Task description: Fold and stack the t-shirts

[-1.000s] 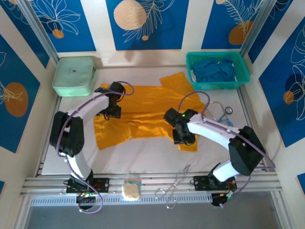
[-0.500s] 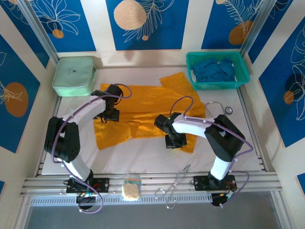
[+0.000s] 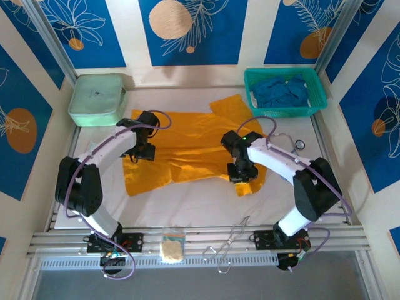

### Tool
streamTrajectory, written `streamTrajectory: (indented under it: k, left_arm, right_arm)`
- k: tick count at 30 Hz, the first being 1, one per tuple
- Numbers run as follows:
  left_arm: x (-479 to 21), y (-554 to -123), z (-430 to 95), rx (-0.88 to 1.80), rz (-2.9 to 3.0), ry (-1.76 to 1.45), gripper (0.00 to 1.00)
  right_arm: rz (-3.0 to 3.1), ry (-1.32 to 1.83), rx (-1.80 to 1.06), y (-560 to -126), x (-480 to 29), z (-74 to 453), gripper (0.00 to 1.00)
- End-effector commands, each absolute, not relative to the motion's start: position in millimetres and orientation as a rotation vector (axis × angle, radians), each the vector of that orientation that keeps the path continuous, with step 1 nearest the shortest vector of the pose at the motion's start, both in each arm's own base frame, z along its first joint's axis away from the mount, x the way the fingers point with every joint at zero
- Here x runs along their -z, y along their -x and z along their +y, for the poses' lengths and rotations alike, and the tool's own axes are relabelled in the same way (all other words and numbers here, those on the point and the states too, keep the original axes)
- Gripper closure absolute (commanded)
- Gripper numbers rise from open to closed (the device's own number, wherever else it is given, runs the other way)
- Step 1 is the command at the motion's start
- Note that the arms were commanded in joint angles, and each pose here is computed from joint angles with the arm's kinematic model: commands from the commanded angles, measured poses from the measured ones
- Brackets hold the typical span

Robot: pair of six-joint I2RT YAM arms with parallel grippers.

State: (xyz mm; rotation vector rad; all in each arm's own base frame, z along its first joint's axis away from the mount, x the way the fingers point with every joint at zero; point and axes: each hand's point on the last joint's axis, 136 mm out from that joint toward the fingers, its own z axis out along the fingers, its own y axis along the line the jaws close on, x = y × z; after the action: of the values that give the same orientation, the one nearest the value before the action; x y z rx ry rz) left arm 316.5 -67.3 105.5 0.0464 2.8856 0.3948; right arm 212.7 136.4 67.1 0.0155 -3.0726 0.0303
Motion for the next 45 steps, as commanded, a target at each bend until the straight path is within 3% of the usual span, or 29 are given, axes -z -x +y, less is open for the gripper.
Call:
streamTrajectory:
  k: [1, 6, 10, 16, 24, 35, 45]
  left_arm:
    - [-94.6, -308.9, -68.6, -0.423, 2.948, -0.115, 0.17]
    - [-89.2, -311.7, -68.0, -0.442, 2.951, -0.123, 0.16]
    - [-83.2, -312.2, -68.4, -0.448, 2.961, -0.125, 0.16]
    - [-80.4, -314.4, -69.3, -0.448, 2.962, -0.1, 0.16]
    - [-84.8, -321.0, -77.4, -0.384, 2.944, -0.054, 0.16]
    - [-85.1, -316.5, -72.2, -0.413, 2.939, -0.055, 0.16]
    - [-83.7, -317.0, -73.2, -0.407, 2.942, -0.055, 0.16]
  right_arm:
    - [-3.103, 0.045, -0.113, -240.0, -63.3, 117.4, 0.78]
    - [-3.178, 0.147, -0.197, -279.9, -65.7, 101.0, 0.71]
    - [-3.185, 0.133, -0.271, -284.3, -65.6, 98.5, 0.7]
    - [-3.195, 0.064, -0.286, -252.3, -81.0, 108.9, 0.67]
    - [-3.124, 0.148, -0.018, -207.5, -58.0, 146.0, 0.57]
    - [-3.237, 0.329, 0.058, -247.1, -35.7, 155.5, 0.58]
    - [-3.23, 0.425, 0.036, -244.3, -16.9, 147.1, 0.59]
